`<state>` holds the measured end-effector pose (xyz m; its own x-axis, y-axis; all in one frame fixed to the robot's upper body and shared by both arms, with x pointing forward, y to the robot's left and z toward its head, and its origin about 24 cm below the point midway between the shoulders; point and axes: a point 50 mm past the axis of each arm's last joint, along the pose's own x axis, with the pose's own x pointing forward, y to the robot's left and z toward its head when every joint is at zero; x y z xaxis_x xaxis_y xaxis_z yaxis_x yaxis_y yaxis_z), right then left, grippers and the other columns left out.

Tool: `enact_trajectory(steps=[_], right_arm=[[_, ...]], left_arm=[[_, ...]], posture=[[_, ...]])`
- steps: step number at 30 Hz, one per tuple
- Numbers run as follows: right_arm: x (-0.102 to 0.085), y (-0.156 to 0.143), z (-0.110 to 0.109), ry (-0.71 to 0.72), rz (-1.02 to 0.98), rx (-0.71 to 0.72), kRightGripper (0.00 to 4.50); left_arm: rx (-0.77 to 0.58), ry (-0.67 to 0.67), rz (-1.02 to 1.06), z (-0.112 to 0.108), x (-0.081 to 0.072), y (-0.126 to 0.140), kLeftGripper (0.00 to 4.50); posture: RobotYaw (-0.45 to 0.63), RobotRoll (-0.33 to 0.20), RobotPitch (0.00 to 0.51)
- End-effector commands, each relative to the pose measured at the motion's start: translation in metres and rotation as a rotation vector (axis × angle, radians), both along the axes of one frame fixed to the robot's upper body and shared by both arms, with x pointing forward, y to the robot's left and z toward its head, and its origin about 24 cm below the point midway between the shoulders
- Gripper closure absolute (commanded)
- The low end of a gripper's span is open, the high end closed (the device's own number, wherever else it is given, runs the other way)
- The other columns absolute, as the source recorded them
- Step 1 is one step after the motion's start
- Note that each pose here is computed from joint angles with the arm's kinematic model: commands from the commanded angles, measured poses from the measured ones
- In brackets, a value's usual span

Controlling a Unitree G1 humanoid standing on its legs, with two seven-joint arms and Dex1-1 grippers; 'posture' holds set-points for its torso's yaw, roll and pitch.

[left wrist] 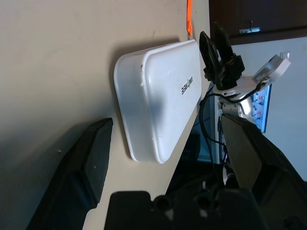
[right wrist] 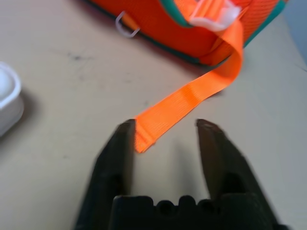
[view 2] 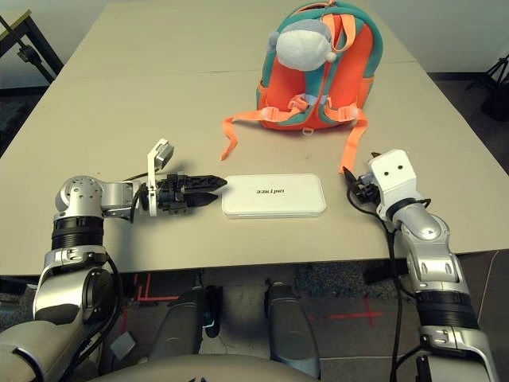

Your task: Put the pencil case into the backpack and zip it.

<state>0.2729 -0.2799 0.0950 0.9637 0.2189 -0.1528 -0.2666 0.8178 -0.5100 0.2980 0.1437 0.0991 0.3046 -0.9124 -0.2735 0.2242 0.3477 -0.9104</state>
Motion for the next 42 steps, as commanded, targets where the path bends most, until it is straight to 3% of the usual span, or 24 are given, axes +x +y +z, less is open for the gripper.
enact_trajectory(steps=[1, 3, 4, 19, 30, 42], right_arm=[[-0.004, 0.006, 0.0, 0.062, 0.097, -0.073, 3.47], [-0.006, 0.009, 0.0, 0.098, 0.15, -0.097, 4.29], [-0.007, 0.011, 0.0, 0.115, 0.172, -0.104, 4.45], [-0.014, 0.035, -0.002, 0.252, 0.377, -0.108, 4.45], [-0.013, 0.09, 0.015, 0.286, 0.505, 0.083, 4.45], [-0.006, 0.09, 0.016, 0.271, 0.463, 0.051, 4.45]], left_arm=[[0.048, 0.08, -0.011, -0.013, -0.005, 0.001, 0.0], [0.048, 0.079, -0.012, -0.013, -0.005, 0.001, 0.0], [0.048, 0.079, -0.012, -0.013, -0.005, 0.001, 0.0], [0.058, 0.079, -0.016, -0.014, -0.004, -0.002, 0.0], [0.057, 0.078, -0.027, -0.014, -0.005, -0.006, 0.0], [0.057, 0.05, -0.028, -0.013, -0.006, -0.008, 0.0]], posture=[[-0.14, 0.0, 0.169], [-0.14, 0.0, 0.169], [-0.14, 0.0, 0.169], [-0.14, 0.0, 0.169], [-0.13, 0.0, 0.161], [-0.13, 0.0, 0.151]])
